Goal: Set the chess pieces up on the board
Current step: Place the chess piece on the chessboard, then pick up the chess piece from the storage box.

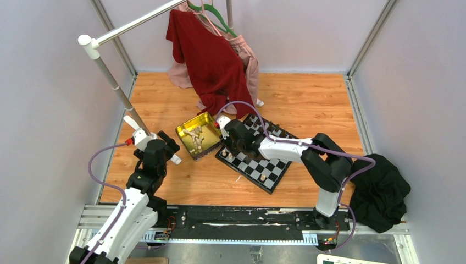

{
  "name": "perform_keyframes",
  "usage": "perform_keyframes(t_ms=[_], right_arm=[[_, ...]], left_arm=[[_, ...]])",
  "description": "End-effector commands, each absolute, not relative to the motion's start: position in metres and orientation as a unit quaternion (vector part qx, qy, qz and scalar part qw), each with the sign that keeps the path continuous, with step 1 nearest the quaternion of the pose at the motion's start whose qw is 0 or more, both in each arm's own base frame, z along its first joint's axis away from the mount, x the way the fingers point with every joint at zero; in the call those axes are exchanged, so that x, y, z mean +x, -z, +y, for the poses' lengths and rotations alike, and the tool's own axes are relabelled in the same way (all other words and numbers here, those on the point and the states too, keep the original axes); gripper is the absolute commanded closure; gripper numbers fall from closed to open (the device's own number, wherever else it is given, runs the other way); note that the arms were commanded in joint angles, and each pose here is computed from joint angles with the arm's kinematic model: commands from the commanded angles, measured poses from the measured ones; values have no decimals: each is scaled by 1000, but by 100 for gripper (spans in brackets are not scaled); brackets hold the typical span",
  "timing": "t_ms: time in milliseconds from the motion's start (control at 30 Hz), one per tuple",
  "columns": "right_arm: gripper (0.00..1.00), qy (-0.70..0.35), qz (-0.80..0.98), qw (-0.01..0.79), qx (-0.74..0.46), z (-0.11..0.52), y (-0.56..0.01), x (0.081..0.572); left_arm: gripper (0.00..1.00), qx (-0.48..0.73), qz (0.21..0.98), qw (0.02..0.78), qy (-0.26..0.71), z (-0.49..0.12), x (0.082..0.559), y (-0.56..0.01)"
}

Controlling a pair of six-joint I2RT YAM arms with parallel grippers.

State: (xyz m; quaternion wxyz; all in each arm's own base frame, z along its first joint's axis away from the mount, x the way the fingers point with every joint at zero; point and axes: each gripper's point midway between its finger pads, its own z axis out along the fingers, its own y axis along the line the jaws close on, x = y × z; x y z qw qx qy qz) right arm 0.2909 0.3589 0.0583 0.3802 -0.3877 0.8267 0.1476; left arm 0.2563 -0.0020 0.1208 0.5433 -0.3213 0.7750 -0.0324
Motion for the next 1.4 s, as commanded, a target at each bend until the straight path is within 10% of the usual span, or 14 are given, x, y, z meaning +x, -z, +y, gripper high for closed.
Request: perform_keyframes(t_ms=[0,433,1367], right_arm=[[100,-149,828,378,-387,364,-51,289],[65,-144,821,396,-385,360,-70,291],[59,-198,724,444,-489,465,-151,341]], left_arm=[[10,-321,772,549,26,0,257,-120],[10,-319,773,548,31,-1,258,-121],[10,-320,769,551,44,-5,260,-130]])
